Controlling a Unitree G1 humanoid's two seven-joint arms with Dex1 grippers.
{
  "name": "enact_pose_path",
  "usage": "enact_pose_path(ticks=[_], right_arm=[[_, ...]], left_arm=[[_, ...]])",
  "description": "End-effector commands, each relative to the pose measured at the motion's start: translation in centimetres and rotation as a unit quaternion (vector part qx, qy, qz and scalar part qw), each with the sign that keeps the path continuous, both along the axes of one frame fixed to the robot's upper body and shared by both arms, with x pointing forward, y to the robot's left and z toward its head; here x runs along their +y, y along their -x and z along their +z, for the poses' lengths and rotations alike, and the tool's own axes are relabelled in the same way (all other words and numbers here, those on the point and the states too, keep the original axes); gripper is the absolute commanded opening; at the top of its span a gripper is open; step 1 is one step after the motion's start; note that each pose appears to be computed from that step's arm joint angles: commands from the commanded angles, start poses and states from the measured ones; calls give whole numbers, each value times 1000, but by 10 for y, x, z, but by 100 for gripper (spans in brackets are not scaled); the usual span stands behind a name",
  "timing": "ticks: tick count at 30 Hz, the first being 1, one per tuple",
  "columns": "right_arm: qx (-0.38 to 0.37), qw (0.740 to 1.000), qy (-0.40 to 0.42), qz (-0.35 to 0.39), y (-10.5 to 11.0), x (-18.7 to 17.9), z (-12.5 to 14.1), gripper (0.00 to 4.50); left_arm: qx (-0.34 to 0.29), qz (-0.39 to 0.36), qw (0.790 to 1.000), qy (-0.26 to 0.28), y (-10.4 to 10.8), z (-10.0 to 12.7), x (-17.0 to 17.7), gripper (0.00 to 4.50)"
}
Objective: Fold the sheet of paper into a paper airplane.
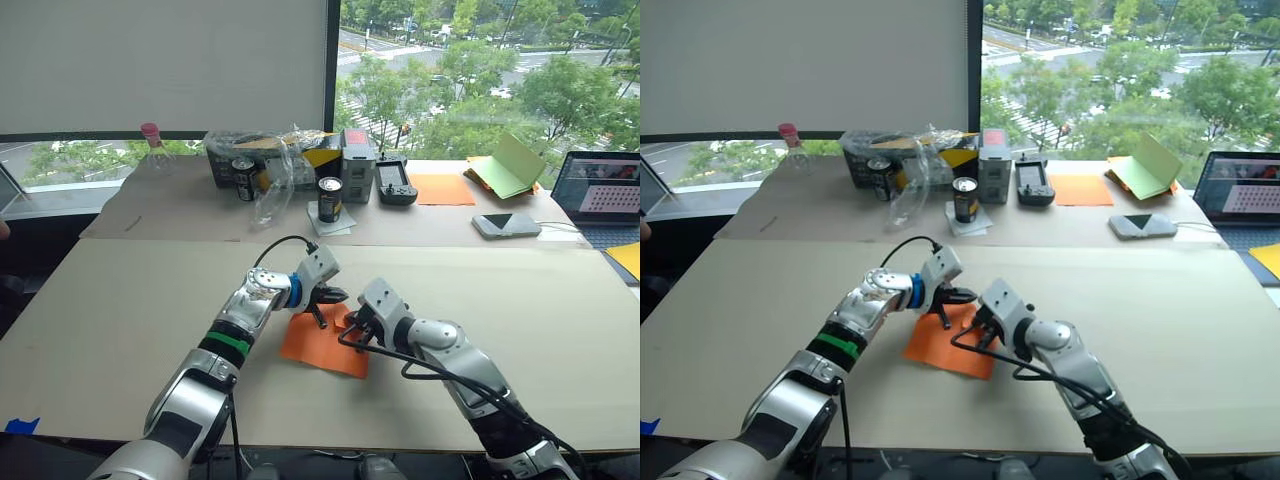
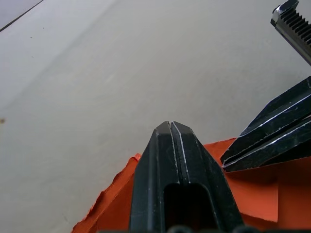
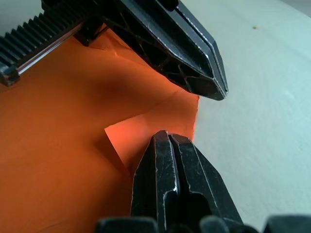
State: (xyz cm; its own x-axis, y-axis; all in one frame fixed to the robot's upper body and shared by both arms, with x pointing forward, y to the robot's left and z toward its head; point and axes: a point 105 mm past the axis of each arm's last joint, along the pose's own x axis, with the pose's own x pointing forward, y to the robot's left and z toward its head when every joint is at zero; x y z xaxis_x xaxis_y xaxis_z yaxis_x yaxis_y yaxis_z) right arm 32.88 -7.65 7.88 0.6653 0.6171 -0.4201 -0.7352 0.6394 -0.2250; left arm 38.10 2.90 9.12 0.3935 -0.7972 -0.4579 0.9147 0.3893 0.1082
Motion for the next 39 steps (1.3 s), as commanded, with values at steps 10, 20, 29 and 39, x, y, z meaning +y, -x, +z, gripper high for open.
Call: enact_pose_path(ticks=[10,20,29,39], right_arm=[[64,998,22,-12,12,-6,-28,4],[62,998,27,1,9,-4,-27,4],[49,998,29,32,9,10,-26,4],[41,998,29,49,6,16,-25,0]], left_arm=[[-25,65,997,-19,-19,-10,19,0],[-25,169,983,71,-47,22,65,0],[41,151,976,154,-18,61,104,0],[75,186,963,179,5,46,95,316]])
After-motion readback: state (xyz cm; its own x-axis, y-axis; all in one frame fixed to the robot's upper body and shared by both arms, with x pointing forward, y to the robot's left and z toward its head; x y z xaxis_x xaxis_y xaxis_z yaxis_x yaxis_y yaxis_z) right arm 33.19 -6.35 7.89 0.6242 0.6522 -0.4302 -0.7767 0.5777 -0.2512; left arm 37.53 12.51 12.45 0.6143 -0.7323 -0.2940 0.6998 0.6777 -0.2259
